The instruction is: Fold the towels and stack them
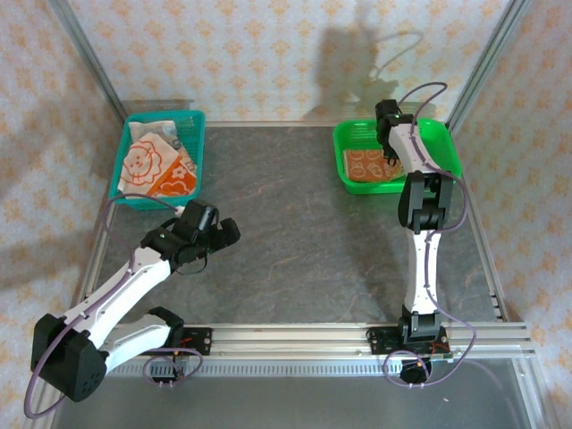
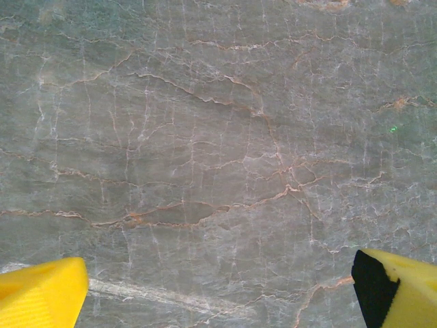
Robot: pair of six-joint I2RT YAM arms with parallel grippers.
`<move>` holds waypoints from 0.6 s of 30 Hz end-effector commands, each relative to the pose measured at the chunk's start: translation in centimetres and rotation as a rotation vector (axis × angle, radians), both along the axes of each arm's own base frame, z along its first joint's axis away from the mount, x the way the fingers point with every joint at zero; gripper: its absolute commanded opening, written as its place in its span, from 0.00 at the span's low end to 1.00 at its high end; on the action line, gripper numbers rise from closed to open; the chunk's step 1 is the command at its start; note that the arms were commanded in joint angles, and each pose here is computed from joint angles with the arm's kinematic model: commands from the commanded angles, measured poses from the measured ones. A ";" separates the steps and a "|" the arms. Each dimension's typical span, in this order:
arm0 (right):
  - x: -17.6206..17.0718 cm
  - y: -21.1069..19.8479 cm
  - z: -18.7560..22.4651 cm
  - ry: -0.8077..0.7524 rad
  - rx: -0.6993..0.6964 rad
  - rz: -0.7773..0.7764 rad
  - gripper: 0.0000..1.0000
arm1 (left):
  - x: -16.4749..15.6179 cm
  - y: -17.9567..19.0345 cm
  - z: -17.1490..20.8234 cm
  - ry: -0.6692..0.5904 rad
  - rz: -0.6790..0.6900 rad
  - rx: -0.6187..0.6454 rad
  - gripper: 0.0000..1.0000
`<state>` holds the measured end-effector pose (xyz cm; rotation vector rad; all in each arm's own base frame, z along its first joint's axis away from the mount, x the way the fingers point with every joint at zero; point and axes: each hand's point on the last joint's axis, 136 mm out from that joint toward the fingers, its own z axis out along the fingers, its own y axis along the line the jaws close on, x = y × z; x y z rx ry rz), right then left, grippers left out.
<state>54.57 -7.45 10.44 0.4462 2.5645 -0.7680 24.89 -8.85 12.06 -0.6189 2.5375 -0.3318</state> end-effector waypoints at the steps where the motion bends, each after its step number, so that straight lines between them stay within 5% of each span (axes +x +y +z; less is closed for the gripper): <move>1: 0.8 -0.8 0.7 -0.035 0.007 -0.018 0.31 | -0.6 1.0 0.0 0.016 0.037 0.027 1.00; 4: 1.0 -0.6 1.1 -0.053 0.021 -0.016 0.46 | -0.6 1.1 0.4 0.013 0.032 0.036 1.00; 6: 1.0 -0.7 1.9 -0.068 0.022 -0.021 0.66 | -0.5 1.2 0.8 0.008 0.027 0.043 1.00; 9: 0.8 -0.4 3.3 -0.100 0.042 -0.023 0.71 | -0.2 1.2 1.2 -0.002 0.020 0.054 1.00; 11: 0.6 -0.1 4.2 -0.120 0.070 -0.019 0.96 | 0.1 1.1 1.4 -0.006 0.011 0.059 1.00; 18: -1.7 1.8 7.6 -0.206 0.219 -0.020 1.00 | 2.9 2.2 2.7 -0.012 -0.006 0.123 1.00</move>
